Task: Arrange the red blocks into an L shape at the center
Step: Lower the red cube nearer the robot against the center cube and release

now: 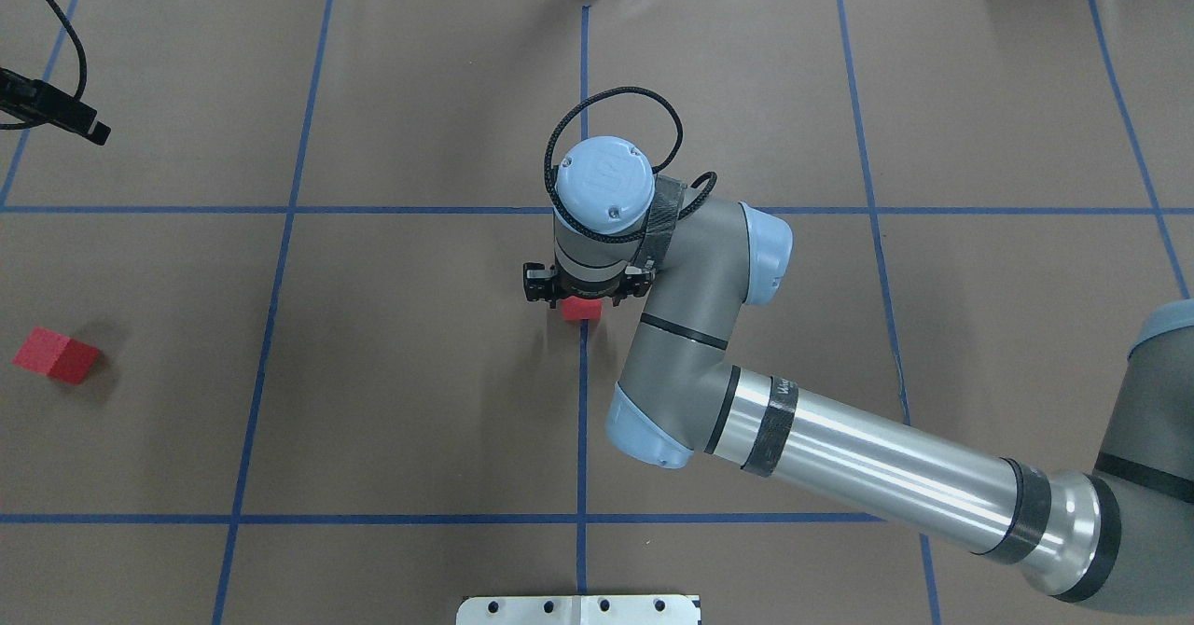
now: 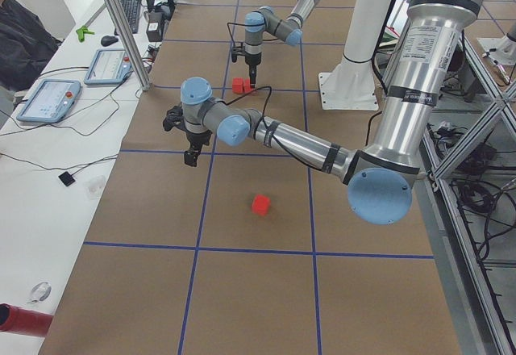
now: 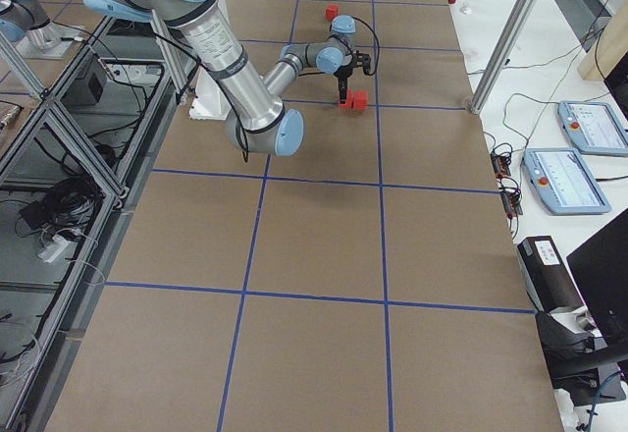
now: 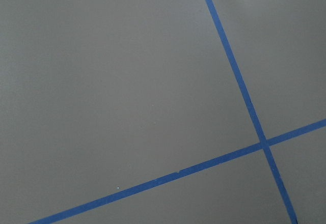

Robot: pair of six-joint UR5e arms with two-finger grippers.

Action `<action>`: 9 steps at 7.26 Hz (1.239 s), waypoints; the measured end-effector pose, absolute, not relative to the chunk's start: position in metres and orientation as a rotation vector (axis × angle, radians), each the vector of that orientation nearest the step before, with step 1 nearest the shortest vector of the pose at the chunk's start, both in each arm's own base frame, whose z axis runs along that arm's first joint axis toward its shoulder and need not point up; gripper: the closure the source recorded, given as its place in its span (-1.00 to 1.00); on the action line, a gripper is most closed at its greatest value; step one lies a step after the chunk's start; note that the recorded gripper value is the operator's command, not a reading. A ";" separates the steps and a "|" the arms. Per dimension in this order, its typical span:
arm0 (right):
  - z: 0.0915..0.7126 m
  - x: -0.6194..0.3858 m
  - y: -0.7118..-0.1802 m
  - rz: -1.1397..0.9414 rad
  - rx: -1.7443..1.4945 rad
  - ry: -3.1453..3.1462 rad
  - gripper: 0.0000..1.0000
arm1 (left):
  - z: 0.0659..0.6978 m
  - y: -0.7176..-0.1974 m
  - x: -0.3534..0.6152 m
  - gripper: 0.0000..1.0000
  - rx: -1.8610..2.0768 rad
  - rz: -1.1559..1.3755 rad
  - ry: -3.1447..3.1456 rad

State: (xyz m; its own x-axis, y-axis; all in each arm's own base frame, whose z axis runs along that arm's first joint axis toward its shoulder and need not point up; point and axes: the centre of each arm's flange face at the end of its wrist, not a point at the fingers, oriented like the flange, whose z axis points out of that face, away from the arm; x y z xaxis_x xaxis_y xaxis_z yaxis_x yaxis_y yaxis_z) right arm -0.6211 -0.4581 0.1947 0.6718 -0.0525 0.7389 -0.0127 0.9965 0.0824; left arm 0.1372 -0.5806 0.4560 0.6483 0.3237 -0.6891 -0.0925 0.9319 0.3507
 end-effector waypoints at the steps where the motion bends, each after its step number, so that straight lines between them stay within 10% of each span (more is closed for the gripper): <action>1: 0.195 -0.620 -0.459 -0.021 0.085 -0.834 -0.96 | 0.456 -0.581 0.137 -0.99 0.297 0.240 0.835; 9: 0.197 -0.616 -0.465 -0.005 0.087 -0.830 -0.86 | 0.454 -0.582 0.139 -0.99 0.294 0.233 0.837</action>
